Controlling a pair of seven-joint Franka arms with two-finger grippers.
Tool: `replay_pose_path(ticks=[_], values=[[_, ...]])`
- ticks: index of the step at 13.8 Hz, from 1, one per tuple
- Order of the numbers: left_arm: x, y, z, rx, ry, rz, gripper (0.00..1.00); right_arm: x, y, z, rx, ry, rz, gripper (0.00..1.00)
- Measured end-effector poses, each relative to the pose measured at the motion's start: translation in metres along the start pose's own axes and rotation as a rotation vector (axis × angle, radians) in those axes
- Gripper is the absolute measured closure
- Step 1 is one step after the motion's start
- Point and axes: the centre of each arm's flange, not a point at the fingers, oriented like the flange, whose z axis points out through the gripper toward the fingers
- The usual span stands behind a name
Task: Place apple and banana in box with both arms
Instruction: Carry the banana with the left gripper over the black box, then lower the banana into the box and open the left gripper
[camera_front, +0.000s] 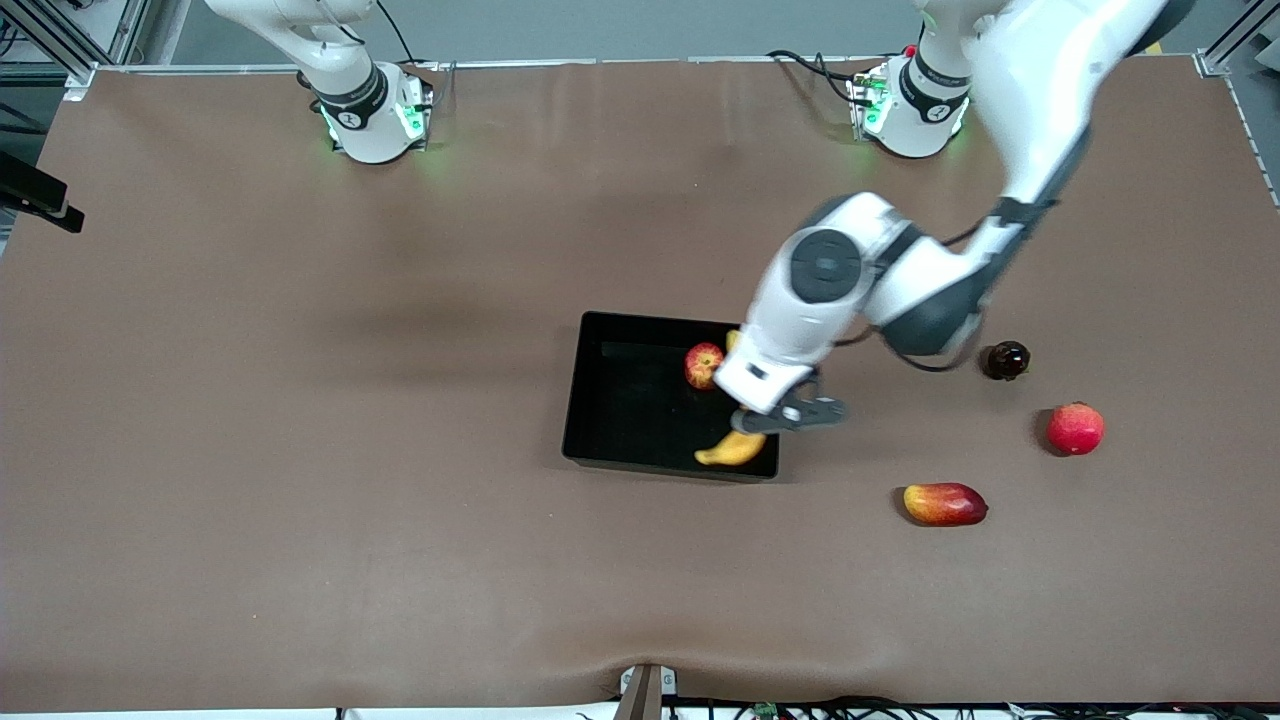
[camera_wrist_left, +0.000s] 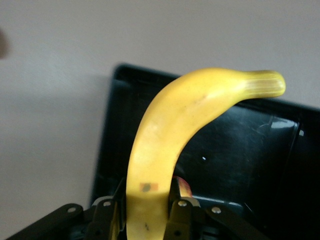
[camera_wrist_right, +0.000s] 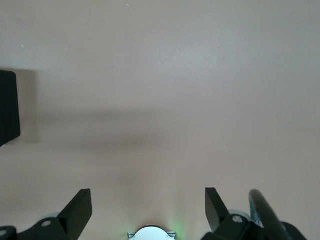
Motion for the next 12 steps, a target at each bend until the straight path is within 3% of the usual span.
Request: replay_pose_path(ticks=[7, 12], values=[[-0.053, 0.100, 0.074, -0.002, 0.066, 0.034, 0.66, 0.000, 0.001, 0.000, 0.000, -0.001, 0.002, 0.00], [-0.063, 0.115, 0.107, -0.024, 0.092, 0.057, 0.66, 0.000, 0.003, 0.001, 0.000, -0.002, 0.007, 0.00]])
